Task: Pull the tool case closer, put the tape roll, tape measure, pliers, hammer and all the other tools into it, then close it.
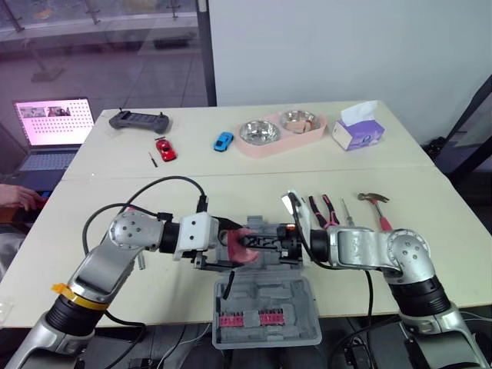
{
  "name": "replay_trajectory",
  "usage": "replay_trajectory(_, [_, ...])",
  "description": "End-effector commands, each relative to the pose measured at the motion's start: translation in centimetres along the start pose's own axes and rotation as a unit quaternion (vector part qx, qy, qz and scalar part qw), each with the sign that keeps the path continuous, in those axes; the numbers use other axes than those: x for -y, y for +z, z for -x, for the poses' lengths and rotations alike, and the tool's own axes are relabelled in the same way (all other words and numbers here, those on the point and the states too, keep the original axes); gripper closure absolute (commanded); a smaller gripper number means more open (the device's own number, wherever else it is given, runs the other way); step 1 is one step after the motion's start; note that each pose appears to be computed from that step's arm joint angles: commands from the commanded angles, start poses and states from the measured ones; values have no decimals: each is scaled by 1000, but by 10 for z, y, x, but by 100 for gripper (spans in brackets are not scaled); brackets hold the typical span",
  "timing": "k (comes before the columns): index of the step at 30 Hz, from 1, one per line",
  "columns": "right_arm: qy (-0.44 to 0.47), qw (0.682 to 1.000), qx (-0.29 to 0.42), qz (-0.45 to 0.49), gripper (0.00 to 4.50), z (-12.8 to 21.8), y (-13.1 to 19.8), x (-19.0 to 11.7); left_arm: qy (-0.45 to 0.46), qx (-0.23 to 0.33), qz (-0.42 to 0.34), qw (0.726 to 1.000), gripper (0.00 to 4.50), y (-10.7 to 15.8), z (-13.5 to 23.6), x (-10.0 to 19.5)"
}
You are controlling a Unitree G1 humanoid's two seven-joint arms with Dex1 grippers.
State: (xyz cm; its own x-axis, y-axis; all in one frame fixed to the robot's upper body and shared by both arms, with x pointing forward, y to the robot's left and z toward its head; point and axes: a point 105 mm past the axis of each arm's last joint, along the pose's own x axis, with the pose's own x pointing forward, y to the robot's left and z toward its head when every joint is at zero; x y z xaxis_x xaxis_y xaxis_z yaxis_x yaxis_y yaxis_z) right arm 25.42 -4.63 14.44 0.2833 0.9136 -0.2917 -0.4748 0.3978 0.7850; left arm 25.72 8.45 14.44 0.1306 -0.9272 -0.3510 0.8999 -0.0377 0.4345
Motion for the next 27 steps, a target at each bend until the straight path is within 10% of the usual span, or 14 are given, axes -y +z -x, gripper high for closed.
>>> replay_trajectory(1, [32,999,24,14,400,6,10,-13,6,8,20,1000,107,-4,2,2])
replay_trajectory(4, [41,999,30,17,400,10,14,-15,9,13,31,999,3,-6,3,3])
replay_trajectory(10, [24,1000,-4,19,400,52,23,4,36,90,100,990,3,-2,22,1])
replay_trajectory(18, [-118,988,-45,-90,400,141,5,55,4,57,172,983,3,-24,67,52])
replay_trajectory(27, [-208,967,-23,-144,400,134,-35,96,37,103,163,981,3,-26,60,64])
